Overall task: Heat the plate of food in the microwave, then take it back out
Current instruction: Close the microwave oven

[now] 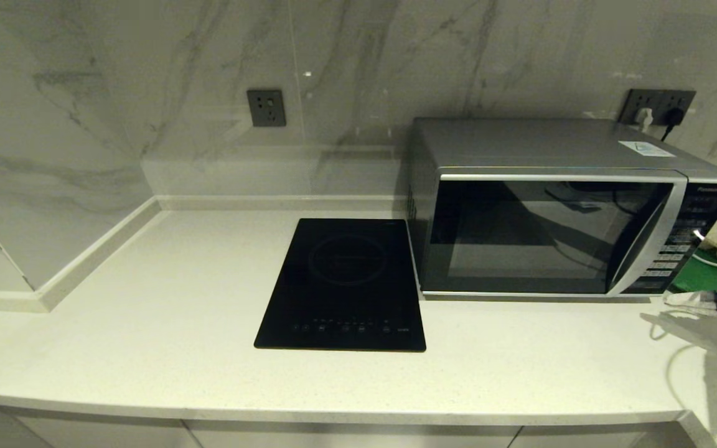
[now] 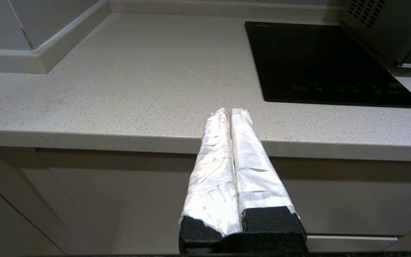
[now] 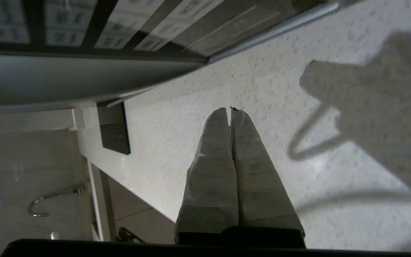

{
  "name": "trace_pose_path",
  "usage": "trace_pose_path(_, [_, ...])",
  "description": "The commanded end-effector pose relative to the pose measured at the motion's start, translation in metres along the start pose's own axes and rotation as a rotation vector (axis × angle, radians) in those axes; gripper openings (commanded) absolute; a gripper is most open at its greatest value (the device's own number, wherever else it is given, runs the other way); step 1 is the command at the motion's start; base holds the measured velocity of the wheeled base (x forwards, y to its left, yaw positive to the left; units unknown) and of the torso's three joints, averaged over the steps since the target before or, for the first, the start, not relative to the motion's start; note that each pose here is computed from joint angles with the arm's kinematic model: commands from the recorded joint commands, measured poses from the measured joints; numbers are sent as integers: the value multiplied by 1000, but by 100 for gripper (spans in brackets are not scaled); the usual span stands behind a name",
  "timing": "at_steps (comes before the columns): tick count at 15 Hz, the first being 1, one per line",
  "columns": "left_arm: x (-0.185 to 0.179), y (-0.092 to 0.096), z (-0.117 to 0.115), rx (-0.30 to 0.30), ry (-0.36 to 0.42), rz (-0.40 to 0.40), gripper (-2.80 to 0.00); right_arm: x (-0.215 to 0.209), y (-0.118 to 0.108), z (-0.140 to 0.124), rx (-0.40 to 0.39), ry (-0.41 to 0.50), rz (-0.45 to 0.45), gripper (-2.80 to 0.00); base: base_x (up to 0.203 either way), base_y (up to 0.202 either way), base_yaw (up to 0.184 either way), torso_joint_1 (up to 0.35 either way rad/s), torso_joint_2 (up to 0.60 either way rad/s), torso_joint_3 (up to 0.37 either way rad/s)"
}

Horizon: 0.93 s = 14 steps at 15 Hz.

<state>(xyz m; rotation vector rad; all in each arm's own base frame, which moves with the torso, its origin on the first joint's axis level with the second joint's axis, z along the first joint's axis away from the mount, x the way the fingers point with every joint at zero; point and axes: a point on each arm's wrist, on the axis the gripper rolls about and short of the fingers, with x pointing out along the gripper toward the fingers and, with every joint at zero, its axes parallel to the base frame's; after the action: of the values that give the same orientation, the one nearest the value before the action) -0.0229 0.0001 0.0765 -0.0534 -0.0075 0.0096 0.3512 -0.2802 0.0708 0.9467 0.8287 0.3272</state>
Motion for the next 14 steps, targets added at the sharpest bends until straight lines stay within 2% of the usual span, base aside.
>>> trace_pose_path(1, [0,0,0,0,0,1,-280,9,-11,0,0,5,8,-280,0,0,0,0,0,0])
trace_pose_path(6, [0,0,0,0,0,1,-280,13,-18,3,-27,-14,24,-280,0,0,0,0,0,0])
trace_pose_path(14, [0,0,0,0,0,1,-280,11,-11,5,-37,-24,81,-280,0,0,0,0,0,0])
